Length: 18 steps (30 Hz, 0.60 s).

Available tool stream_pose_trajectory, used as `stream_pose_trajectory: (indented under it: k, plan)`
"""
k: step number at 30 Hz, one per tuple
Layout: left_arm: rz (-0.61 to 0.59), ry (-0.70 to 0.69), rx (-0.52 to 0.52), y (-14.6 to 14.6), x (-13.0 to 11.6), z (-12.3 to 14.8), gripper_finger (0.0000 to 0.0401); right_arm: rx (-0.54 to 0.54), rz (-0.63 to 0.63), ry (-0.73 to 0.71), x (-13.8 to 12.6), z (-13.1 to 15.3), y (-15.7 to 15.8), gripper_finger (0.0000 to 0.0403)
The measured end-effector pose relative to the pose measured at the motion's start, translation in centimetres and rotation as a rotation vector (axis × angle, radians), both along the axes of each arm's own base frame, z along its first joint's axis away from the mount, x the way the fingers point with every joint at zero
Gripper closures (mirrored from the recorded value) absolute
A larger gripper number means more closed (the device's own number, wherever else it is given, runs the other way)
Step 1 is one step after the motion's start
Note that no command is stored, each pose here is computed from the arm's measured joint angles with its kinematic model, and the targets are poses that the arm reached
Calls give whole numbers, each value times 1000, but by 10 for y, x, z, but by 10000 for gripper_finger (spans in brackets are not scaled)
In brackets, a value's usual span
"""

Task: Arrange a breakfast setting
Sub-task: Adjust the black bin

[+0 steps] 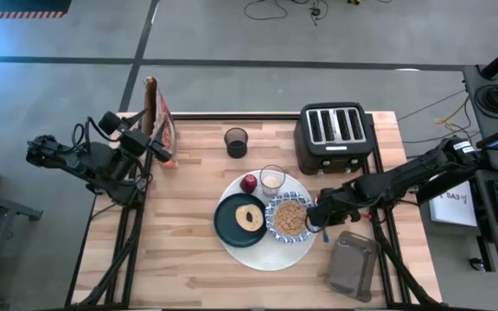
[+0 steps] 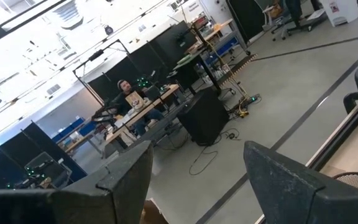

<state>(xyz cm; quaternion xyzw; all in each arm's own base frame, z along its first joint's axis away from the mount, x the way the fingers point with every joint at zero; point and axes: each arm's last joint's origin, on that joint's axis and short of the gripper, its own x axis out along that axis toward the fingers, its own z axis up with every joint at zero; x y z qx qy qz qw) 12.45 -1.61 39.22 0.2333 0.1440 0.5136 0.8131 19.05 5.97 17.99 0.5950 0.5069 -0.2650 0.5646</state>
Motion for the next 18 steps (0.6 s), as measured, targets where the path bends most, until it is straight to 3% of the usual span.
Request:
stream_pose_trajectory:
  k: [10,18]
  plan:
    - [0,0,0,0,0,0,165,102,11,21,5,12,34,327]
    - [0,0,0,0,0,0,165,109,67,68,32,17,73,327]
